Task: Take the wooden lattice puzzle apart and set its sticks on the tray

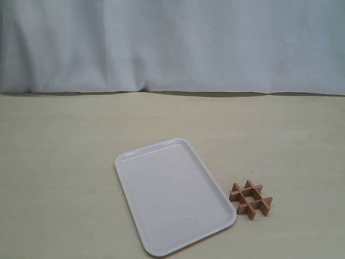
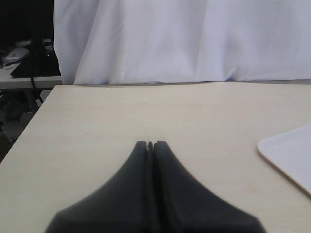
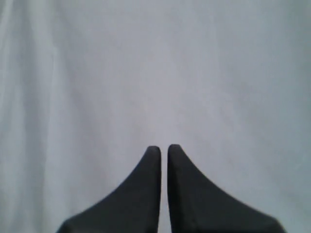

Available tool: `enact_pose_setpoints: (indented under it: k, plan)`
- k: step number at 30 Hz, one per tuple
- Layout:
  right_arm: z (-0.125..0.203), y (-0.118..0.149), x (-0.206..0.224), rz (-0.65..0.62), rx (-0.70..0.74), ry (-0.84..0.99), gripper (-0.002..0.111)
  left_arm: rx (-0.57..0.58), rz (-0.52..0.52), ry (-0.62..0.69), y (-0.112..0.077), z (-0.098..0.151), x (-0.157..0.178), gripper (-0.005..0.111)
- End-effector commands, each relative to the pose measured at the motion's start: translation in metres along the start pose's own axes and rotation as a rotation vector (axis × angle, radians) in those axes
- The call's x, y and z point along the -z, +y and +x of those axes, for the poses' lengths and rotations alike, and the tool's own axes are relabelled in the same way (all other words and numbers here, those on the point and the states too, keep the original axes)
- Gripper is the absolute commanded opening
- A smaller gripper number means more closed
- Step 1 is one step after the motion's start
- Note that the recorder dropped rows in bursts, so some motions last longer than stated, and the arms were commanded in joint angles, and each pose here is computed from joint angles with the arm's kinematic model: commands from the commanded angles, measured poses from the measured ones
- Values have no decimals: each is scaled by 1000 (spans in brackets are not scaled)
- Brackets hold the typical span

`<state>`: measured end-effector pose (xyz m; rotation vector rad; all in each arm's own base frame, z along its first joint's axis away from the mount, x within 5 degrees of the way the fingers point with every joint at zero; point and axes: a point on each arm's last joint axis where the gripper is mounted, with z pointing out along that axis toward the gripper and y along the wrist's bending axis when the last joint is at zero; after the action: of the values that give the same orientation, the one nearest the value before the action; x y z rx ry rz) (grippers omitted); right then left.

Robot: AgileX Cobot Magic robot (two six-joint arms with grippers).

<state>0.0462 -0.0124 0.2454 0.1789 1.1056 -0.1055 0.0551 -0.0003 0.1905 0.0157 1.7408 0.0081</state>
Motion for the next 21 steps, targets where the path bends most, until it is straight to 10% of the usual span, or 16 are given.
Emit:
enact_pose_setpoints:
  k: [1,6,14,21]
  plan:
    - [-17,-1,2,4,-110,-191,5,1,-1,-9,0,0,0,0]
    - [-18,-1,2,-62,-690,-196,5,1,-1,-9,0,0,0,0]
    - [-58,3,-19,-59,-680,-205,5,1,-1,-9,0,0,0,0]
    - [-95,11,-86,-2,-297,-26,5,1,-1,-7,0,0,0,0]
